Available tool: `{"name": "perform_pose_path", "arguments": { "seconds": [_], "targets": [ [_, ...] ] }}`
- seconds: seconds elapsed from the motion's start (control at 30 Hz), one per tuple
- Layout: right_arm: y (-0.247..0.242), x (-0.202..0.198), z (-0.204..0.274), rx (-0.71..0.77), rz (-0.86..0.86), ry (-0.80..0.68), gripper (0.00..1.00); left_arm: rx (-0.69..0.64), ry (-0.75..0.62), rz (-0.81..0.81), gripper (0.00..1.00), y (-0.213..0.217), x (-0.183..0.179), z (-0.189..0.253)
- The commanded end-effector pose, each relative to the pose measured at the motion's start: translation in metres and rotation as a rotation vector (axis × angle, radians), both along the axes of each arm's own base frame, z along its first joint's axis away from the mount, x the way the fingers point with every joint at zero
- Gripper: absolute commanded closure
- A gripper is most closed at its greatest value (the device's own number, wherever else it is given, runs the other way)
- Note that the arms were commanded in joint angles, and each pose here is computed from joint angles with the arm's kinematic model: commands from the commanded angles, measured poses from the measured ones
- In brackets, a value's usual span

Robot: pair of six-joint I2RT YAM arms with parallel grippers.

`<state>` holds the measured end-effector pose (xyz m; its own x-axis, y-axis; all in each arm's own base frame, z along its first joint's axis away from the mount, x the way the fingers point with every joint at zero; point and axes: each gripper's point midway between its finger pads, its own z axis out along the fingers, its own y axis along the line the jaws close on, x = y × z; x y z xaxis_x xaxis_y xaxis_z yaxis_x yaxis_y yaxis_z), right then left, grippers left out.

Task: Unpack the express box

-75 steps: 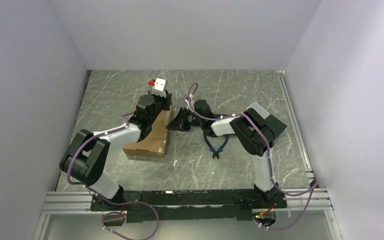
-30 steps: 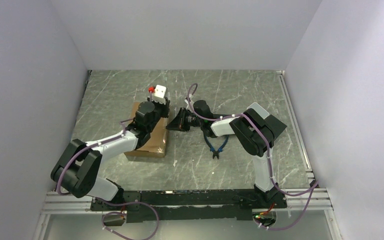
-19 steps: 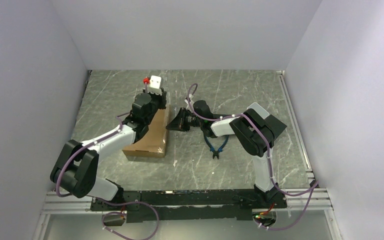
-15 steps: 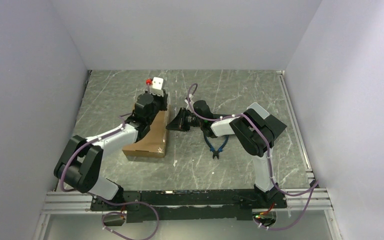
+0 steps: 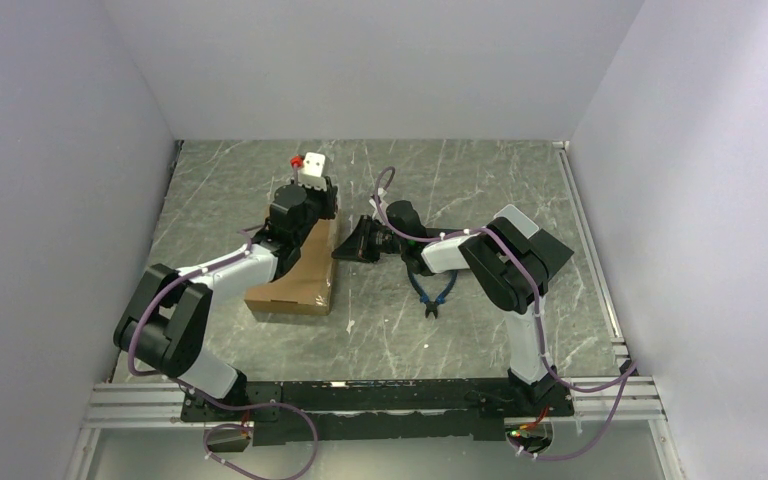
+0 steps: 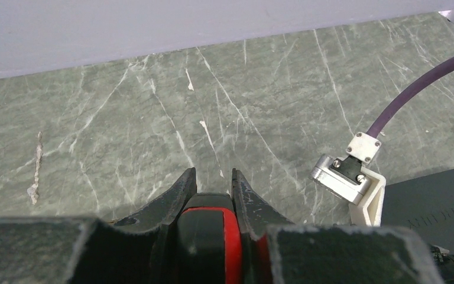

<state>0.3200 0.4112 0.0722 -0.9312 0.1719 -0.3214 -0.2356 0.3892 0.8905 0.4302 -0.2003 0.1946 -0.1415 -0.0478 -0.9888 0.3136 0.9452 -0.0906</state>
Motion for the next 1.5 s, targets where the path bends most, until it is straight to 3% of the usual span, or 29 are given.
{"name": "perform_pose_path", "arguments": {
  "seconds": [0.0,0.83,1.1,1.47],
  "targets": [
    [0.0,-0.003,-0.009,-0.034,0.006,0.004,0.89,-0.07,-0.119,-0.011,1.0,-0.006,0.008,0.051],
    [-0.001,-0.005,-0.009,-0.032,0.007,0.006,0.89,-0.007,-0.048,0.006,1.0,-0.001,0.011,0.011],
    [-0.001,-0.002,-0.008,-0.036,-0.014,0.016,0.9,0.042,-0.022,0.014,1.0,0.001,-0.011,0.003],
    [-0.007,0.005,-0.005,-0.073,-0.067,0.01,0.91,0.005,0.087,0.041,1.0,0.006,-0.034,-0.006]
  ]
}}
